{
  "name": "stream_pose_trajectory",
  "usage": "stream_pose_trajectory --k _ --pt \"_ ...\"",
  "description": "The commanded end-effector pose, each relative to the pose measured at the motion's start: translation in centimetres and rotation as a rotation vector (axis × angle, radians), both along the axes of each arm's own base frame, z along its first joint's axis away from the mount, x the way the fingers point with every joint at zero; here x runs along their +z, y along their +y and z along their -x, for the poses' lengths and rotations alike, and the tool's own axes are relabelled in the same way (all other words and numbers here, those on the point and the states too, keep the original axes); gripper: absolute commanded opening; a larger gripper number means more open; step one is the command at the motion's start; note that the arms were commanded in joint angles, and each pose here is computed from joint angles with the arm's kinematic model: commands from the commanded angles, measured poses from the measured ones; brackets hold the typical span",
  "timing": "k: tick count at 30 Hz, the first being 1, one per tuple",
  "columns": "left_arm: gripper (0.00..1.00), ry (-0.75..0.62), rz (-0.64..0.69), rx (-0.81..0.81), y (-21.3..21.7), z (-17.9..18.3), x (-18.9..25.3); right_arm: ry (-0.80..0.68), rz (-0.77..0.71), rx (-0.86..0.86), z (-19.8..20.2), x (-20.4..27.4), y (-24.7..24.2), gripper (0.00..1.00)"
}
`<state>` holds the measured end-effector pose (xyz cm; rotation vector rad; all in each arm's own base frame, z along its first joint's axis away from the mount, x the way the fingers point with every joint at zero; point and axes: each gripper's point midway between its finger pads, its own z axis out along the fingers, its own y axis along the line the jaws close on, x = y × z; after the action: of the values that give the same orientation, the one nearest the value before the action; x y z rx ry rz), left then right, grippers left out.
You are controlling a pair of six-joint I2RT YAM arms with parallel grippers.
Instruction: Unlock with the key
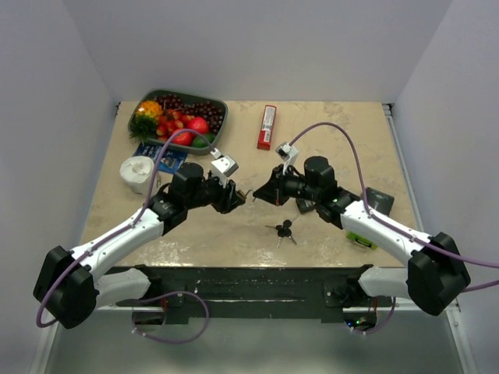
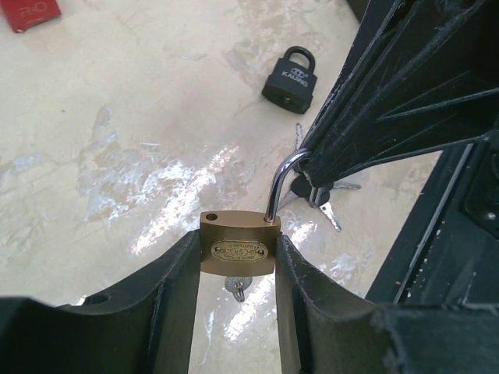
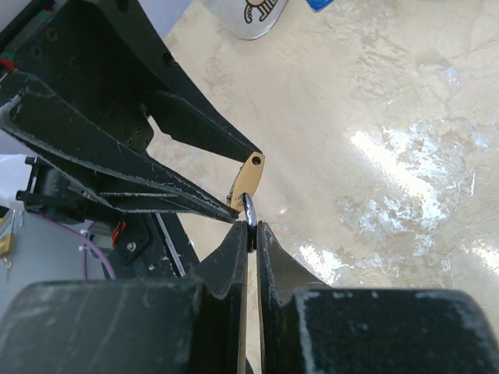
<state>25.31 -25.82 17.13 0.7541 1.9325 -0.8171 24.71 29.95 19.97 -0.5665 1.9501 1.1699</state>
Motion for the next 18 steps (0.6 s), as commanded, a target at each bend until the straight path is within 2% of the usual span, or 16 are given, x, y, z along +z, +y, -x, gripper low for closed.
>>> stream_pose_trajectory --k 1,11,14,17,18 --pt "0.00 -0.109 -0.076 0.185 2.4 -3.2 1.7 -0.036 -0.079 -0.008 -0.3 3.5 1.2 0.00" --pt "0.00 -0.100 -0.055 0.171 2.0 -2.7 1.9 0.010 -0.098 -0.044 -0.5 3.2 1.7 0.02" --pt "0.00 -0.067 -0.040 0.166 1.8 -2.3 1.6 0.012 -0.094 -0.058 -0.6 3.3 1.5 0.06" --pt "0.00 -0.050 -0.042 0.183 2.0 -2.3 1.3 0.003 -0.074 -0.072 -0.7 3.1 1.2 0.13" --pt "0.00 -0.045 -0.047 0.189 2.2 -2.2 1.2 0.012 -0.060 -0.076 -0.7 2.7 1.1 0.21"
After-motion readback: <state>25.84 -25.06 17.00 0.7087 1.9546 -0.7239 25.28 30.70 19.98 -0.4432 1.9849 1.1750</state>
